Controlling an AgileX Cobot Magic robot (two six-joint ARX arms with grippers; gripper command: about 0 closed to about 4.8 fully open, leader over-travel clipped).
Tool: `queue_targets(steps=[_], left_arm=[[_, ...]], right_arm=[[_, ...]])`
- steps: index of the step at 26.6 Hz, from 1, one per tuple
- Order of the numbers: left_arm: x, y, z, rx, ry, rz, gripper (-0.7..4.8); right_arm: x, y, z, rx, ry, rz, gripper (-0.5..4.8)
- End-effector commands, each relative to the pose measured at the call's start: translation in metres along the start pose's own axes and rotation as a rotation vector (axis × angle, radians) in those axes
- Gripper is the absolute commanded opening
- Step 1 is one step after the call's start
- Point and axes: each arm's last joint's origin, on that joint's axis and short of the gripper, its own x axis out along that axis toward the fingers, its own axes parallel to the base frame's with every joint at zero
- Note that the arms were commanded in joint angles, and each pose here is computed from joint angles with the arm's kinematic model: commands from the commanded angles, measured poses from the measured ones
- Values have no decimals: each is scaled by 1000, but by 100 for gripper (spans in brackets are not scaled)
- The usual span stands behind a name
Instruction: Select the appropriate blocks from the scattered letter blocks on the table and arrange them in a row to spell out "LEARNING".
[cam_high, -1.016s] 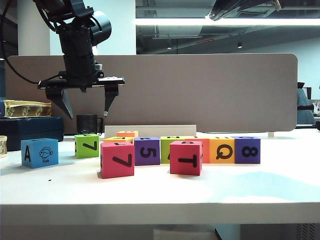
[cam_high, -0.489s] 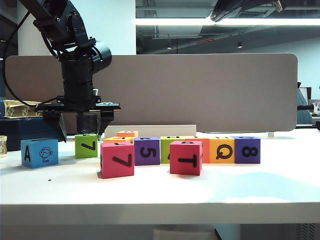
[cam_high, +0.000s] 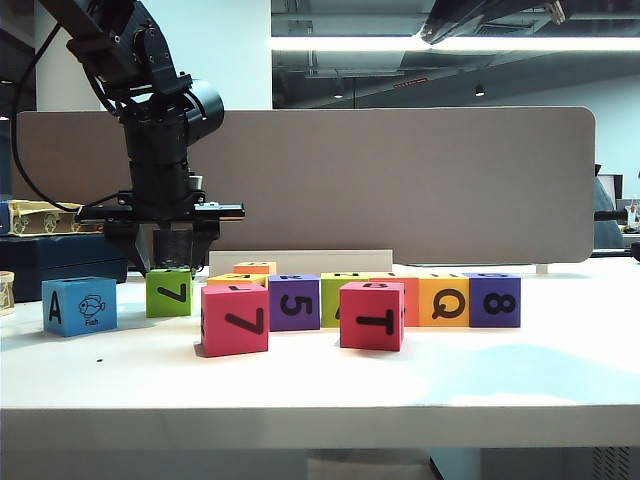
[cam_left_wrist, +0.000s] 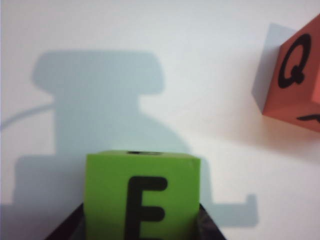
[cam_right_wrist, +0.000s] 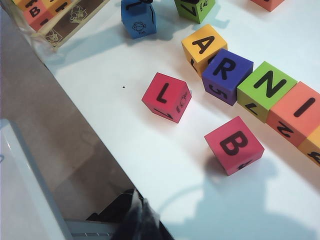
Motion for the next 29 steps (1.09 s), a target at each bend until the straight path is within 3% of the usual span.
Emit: queue_targets(steps=[1, 6, 12, 17, 29], left_arm=[[-8, -1, 2, 62, 21, -68, 237], [-42, 2, 13, 176, 27, -85, 237], [-49, 7, 7, 251, 113, -79, 237], [-50, 5, 5, 251, 148, -165, 237], [-46, 7, -3, 269, 233, -156, 237]], right_arm=[[-2, 1, 2, -9, -14, 5, -1], [-2, 1, 2, -10, -14, 5, -1], [-2, 1, 2, -10, -15, 4, -1], [-2, 1, 2, -13, -20, 4, -1], [-2, 1, 2, -13, -20, 4, -1]])
